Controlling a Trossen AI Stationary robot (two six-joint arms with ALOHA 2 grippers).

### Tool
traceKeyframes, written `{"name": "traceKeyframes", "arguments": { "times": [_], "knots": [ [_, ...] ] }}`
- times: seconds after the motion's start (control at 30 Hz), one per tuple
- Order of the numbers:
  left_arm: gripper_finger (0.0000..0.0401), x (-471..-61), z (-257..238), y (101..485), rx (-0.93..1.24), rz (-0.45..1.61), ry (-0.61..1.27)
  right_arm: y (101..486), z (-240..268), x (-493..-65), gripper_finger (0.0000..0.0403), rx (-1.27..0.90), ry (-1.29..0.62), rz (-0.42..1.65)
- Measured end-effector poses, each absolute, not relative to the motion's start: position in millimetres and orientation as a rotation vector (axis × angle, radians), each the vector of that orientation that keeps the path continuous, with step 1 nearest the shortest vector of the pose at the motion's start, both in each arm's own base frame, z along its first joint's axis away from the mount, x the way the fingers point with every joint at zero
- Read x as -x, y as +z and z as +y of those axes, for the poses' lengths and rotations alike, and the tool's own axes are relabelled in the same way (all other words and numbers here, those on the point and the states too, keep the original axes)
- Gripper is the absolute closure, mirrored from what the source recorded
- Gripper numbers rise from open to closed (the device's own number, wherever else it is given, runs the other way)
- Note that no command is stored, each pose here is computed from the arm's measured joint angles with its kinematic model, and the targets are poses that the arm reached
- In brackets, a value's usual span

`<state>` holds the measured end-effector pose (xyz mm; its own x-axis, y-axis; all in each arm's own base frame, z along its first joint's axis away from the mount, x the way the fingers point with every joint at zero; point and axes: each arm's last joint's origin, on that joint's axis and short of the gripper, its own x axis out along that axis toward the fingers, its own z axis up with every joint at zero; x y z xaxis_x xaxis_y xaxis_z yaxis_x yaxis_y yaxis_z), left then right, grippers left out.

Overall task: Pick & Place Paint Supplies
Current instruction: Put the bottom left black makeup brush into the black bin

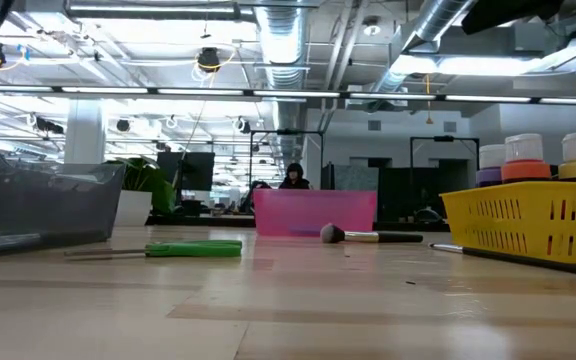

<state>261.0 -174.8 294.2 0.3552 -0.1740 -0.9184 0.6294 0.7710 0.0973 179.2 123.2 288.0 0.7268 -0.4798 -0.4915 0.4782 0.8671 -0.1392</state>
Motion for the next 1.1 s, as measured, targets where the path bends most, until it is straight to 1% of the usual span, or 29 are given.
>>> {"name": "traceKeyframes", "arguments": {
  "times": [0.13,0.33,0.77,0.97,1.1],
  "knots": [
    [0.0401,-255.5,-177.0,292.8,-0.509,1.124,-0.561,288.0,120.8,-181.0,0.0346,-0.014,-0.545,0.539],
    [0.0401,-253.2,-179.1,292.6,-0.566,1.115,-0.596,288.0,116.8,-183.5,0.0346,-0.03,-0.57,0.536],
    [0.0401,-248.5,-175.6,286.6,-0.581,1.156,-0.597,287.7,114.9,-184.0,0.0346,-0.024,-0.579,0.542],
    [0.0401,-228.8,-151.2,267.1,-0.523,1.172,-0.558,287.8,115.2,-183.8,0.0346,-0.023,-0.578,0.542],
    [0.0401,-212.1,-126.9,258.6,-0.447,1.095,-0.506,287.8,115.2,-183.8,0.0346,-0.024,-0.578,0.542]
  ]
}}
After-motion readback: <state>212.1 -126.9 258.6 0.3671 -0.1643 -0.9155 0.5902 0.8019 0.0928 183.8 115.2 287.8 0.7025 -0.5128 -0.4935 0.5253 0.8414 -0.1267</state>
